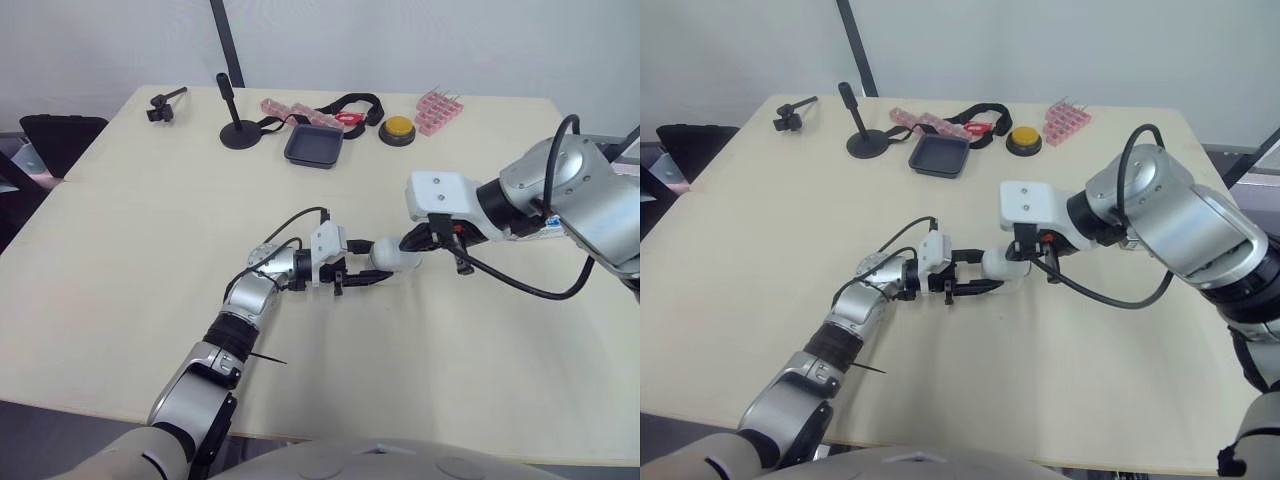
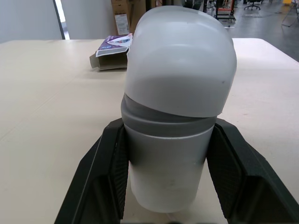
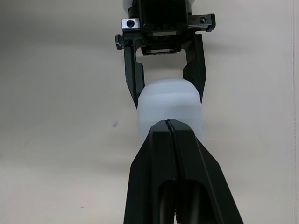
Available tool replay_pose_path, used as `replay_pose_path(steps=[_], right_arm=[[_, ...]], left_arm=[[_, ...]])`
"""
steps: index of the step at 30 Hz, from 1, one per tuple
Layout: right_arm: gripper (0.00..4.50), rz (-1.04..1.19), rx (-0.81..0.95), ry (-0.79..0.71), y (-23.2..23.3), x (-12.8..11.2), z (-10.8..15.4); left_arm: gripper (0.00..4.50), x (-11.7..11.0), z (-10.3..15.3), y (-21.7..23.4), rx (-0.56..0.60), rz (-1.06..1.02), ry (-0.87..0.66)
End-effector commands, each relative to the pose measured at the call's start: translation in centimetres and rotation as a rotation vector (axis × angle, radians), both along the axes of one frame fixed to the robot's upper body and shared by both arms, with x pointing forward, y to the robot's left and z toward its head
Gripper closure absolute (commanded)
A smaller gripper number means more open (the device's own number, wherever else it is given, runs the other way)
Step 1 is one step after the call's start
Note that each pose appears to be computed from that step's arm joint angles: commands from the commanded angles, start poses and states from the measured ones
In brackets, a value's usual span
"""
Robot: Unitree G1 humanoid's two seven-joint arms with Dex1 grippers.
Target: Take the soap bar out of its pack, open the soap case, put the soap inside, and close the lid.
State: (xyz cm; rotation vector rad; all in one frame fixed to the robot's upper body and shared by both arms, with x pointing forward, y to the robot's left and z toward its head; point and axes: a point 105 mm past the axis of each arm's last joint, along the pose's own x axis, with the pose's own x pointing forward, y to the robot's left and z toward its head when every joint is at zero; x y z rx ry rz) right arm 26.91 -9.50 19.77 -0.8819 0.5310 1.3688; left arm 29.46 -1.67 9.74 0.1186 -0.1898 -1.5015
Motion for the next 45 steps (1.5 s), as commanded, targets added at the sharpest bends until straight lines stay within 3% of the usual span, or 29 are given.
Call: replay_pose_path(steps=[1,33,44,45], right_arm=[[4.49,-0.033,-0.011,0.003,-0.1,0.4,-0.6],[4.49,-0.043,-0.067,0.029,-0.8,0.3,-3.1],[4.49,-0.07,0.277,-0.042,0.4,0.4,4.5],[4.24,-0.068,0.323,-0.051,-0.1,0.0,5.3]], left_arm=[[2.63,0.1,1.9,0.1,-0.07,-0.001,-0.052],[2.63,0.0,2.2,0.2,-0.082,-0.002,-0.076],[2.63,-0.1,2.1,0.4,-0.086,0.0,-0.067],[2.63,-0.1,2.1,0.5,-0.088,0.001,-0.067]])
